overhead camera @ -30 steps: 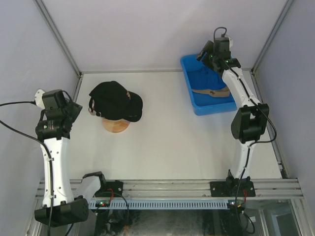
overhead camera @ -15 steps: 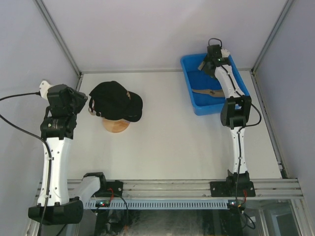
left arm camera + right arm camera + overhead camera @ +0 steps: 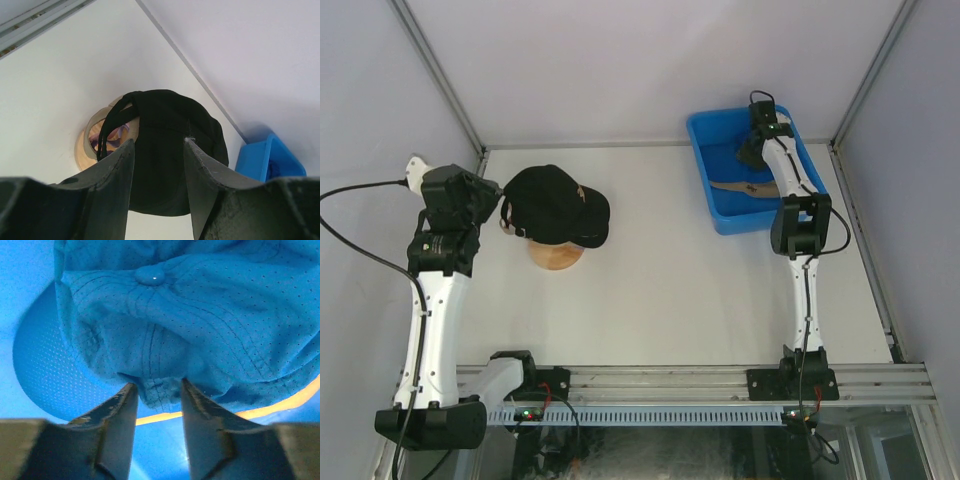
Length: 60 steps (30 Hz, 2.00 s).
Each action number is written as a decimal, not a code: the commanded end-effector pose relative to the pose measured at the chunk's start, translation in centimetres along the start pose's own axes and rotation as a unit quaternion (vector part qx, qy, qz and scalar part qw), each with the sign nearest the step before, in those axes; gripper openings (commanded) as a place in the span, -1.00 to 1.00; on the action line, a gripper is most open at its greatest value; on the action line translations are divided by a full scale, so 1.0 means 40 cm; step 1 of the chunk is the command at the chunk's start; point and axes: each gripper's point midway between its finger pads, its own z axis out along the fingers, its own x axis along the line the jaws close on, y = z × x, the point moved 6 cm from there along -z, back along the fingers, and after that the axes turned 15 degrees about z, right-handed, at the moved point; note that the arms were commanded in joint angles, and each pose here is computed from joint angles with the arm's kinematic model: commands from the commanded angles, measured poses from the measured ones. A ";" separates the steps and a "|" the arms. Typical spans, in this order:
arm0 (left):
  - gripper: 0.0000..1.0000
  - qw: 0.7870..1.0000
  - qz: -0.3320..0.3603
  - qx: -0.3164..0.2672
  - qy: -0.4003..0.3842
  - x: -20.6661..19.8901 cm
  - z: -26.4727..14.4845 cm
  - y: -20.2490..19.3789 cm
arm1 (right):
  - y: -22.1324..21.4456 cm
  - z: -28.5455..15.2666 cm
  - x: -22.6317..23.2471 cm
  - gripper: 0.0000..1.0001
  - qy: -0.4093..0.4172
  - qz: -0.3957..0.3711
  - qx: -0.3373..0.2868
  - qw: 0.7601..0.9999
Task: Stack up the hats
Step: Pick up the hat from the bin.
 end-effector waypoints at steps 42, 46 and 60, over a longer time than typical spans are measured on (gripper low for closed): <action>0.04 0.934 -0.067 0.034 -0.350 -0.223 -0.203 0.073 | -0.027 -1.016 0.114 -1.00 0.508 -0.114 -0.106 0.847; 0.08 0.906 -0.088 0.065 -0.409 -0.265 -0.229 0.071 | -0.079 -1.131 0.121 -1.00 0.604 -0.121 -0.041 0.787; 0.17 0.789 -0.217 0.113 -0.563 -0.309 -0.306 0.062 | -0.175 -1.424 0.140 -1.00 0.809 -0.139 0.197 0.536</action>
